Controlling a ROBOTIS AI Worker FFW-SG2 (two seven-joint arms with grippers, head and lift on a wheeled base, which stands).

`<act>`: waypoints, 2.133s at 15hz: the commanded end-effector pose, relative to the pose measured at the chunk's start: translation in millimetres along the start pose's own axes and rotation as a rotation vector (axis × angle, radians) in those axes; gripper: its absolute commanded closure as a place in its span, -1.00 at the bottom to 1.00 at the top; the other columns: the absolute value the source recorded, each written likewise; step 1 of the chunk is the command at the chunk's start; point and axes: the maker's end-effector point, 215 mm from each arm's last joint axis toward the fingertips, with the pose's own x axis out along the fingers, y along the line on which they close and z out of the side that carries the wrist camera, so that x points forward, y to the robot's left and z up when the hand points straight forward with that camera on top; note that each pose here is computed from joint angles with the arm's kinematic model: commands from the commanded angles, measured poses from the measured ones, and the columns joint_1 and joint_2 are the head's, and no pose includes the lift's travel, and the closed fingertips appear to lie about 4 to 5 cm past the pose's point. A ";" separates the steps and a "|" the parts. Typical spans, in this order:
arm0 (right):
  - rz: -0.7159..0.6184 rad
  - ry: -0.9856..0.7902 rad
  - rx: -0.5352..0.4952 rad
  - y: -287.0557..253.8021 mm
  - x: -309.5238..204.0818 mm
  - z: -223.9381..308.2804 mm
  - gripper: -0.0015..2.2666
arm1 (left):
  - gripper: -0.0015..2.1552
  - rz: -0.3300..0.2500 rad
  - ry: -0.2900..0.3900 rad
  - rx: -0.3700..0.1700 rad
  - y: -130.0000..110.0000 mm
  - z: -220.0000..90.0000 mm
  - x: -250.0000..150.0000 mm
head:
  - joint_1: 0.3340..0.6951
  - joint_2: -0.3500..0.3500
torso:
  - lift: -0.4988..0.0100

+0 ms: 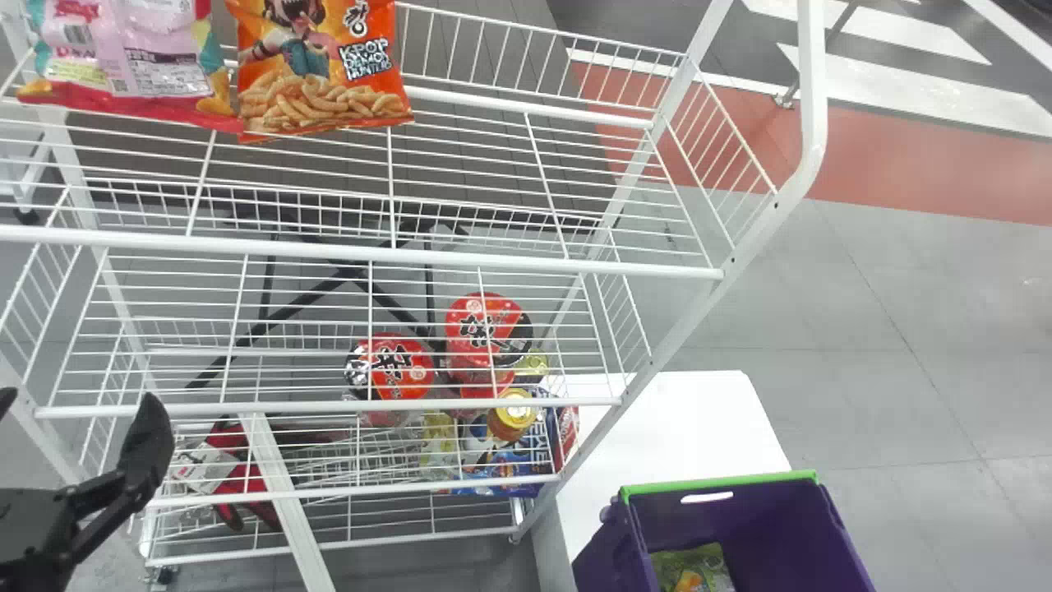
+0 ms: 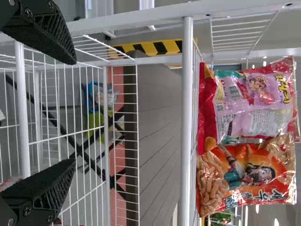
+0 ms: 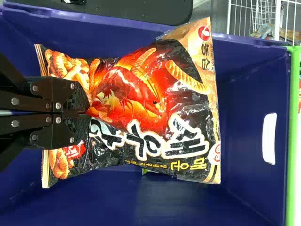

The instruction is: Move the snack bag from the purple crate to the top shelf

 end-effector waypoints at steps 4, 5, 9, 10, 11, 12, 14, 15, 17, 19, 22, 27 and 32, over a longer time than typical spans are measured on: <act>-0.007 -0.001 0.003 -3.8 -2.4 -0.1 0.30 | -0.94 0.005 0.001 0.001 3.8 -0.2 -1.4 | 1.00 -1.00 | 0.39; -0.007 0.000 0.005 -3.8 -2.4 -0.6 0.30 | -0.94 0.007 0.001 0.002 4.7 -0.1 -1.4 | 1.00 -1.00 | 0.41; -0.007 -0.002 0.008 -3.9 -2.0 0.6 0.30 | -0.94 0.006 -0.004 -0.001 5.0 2.4 -0.8 | 1.00 -1.00 | 0.47; -0.007 -0.003 0.009 -3.9 -1.6 0.8 0.30 | -0.94 0.002 -0.003 -0.007 4.2 2.3 -0.8 | 1.00 -1.00 | 0.49; -0.006 -0.002 0.010 -4.3 -1.3 0.8 0.30 | -0.94 0.002 -0.002 -0.009 4.6 1.6 -1.2 | 1.00 -1.00 | 0.50; -0.005 -0.003 0.012 -3.6 -0.5 0.7 0.30 | -0.94 0.003 -0.005 -0.009 5.4 3.3 -0.7 | 1.00 -1.00 | 0.52; -0.005 -0.002 0.012 -4.0 -0.3 1.3 0.30 | -0.94 0.004 -0.008 -0.008 6.6 5.2 -0.6 | 1.00 -1.00 | 0.55; -0.006 -0.003 0.010 -4.0 -0.3 1.9 0.30 | -0.94 0.005 -0.008 -0.007 7.3 5.4 -1.0 | 1.00 -1.00 | 0.57; -0.002 -0.004 0.014 -2.7 0.2 1.8 0.30 | -0.94 0.008 -0.012 -0.008 8.8 7.3 -0.9 | 1.00 -1.00 | 0.60; -0.002 -0.004 0.014 -3.1 0.5 3.4 0.30 | -0.94 0.013 -0.014 -0.011 12.8 9.1 -2.0 | 1.00 -1.00 | 0.63; 0.002 -0.008 0.015 -1.1 2.8 6.5 0.30 | -0.94 0.026 -0.022 -0.011 21.5 14.9 -5.7 | 1.00 -1.00 | 0.67; 0.007 -0.012 0.017 0.2 3.3 11.4 0.30 | -0.94 0.029 -0.012 -0.012 23.0 11.5 -6.1 | 1.00 -1.00 | 0.75; 0.019 -0.031 0.031 6.0 -4.5 23.0 0.30 | -0.94 0.035 -0.017 -0.011 27.0 14.5 -5.6 | 1.00 -1.00 | 0.83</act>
